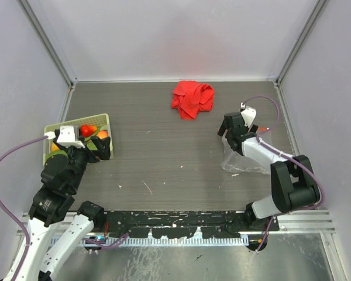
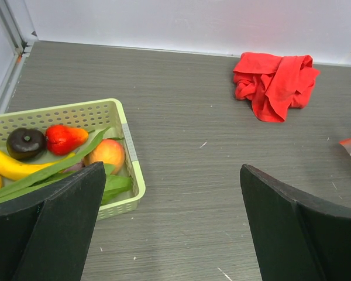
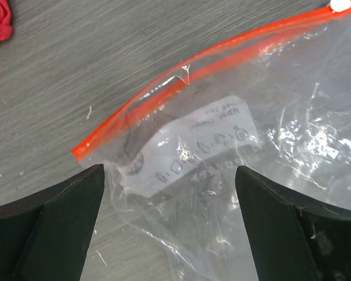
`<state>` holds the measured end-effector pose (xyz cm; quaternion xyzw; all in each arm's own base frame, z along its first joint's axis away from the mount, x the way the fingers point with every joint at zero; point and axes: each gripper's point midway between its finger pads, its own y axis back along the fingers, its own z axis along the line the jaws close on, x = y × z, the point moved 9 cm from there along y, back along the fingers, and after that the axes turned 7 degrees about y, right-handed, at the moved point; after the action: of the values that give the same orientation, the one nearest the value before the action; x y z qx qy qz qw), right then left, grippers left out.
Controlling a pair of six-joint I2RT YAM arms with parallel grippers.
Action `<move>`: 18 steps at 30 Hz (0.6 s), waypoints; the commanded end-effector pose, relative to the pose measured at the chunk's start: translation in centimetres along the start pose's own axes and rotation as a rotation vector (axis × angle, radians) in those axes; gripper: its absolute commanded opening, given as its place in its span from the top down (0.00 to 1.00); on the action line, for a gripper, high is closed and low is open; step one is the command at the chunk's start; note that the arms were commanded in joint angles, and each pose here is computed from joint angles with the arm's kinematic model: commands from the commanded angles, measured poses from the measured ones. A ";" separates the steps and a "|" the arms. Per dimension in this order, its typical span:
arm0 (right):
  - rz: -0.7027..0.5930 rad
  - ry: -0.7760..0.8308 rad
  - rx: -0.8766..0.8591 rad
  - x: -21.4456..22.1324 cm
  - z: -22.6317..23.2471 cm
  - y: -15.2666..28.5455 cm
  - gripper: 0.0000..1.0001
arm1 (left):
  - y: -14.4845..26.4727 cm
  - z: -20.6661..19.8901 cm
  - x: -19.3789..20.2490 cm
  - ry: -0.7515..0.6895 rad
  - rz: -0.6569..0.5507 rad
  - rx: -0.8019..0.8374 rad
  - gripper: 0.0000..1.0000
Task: Place the food in the zip-top bag and seal the zipper
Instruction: Pick up the zipper food storage bag at the center of the board.
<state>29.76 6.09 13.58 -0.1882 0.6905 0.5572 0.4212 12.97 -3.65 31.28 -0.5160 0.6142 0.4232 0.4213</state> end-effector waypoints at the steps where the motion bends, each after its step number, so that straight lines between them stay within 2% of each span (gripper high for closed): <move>1: -0.119 -0.126 0.000 -3.2 1.8 -0.9 0.03 | 0.0 -0.4 -0.9 0.020 -0.040 0.028 0.02; 6: -0.087 -0.097 0.033 -2.2 2.2 -2.5 0.08 | -0.1 -0.5 -0.8 0.018 -0.033 0.034 0.02; 9: -0.061 -0.072 0.023 -1.6 2.5 -3.2 0.17 | -0.2 -0.6 -0.8 0.017 -0.027 0.041 0.02; 12: -0.049 -0.054 0.015 -1.3 2.7 -3.6 0.32 | -0.3 -0.6 -0.7 0.015 -0.019 0.044 0.02; 14: -0.045 -0.044 0.012 -1.1 2.7 -3.7 0.46 | -0.4 -0.7 -0.6 0.014 -0.013 0.046 0.02; 18: -0.043 -0.019 -0.013 -0.9 2.7 -3.5 0.63 | -0.5 -0.8 -0.6 0.011 0.001 0.055 0.02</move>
<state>32.48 6.80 10.28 -0.1720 0.7055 0.5527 0.4089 13.26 -4.05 31.06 -0.5014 0.6254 0.4223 0.4232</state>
